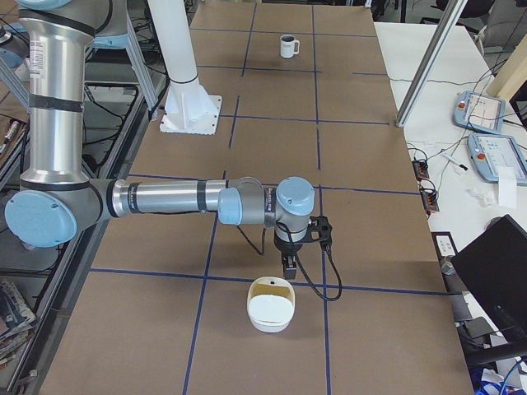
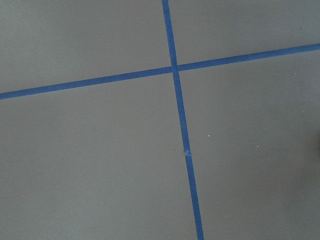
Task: Left arm hands cup to right arm to dump lemon
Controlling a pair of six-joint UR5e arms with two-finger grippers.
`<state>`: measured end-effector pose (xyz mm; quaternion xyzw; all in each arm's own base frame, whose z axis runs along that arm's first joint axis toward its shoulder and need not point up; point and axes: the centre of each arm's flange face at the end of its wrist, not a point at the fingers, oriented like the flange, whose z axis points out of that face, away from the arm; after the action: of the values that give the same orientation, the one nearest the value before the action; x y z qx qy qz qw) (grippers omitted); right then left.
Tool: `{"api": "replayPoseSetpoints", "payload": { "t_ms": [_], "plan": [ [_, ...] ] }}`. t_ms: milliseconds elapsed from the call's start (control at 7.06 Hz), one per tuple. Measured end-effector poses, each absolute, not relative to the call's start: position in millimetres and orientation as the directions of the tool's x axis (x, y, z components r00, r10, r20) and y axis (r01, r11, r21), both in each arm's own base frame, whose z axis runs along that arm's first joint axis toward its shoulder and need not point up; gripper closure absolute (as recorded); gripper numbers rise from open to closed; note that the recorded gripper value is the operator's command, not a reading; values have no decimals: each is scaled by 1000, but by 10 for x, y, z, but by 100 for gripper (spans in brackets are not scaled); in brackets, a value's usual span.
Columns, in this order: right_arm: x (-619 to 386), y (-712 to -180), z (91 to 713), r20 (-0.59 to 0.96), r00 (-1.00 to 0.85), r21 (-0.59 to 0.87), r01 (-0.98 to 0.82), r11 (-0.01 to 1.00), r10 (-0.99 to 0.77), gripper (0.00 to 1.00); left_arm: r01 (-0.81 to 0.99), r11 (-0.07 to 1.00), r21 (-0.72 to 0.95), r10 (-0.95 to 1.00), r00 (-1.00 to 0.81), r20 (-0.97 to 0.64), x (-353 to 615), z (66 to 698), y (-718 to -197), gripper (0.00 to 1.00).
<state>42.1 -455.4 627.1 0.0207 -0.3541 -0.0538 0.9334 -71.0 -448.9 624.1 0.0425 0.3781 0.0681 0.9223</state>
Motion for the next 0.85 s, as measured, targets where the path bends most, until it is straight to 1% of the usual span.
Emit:
{"api": "replayPoseSetpoints", "payload": {
  "t_ms": [567,850],
  "plan": [
    [416,-4563,6261,660,742,80,87,993,-118,0,-95,985,146,170,706,-688,-700,6143,-4481,0],
    [412,-4579,6221,659,742,88,87,992,-124,0,-93,976,194,203,705,-680,-698,5930,-4629,0]
  ]
}}
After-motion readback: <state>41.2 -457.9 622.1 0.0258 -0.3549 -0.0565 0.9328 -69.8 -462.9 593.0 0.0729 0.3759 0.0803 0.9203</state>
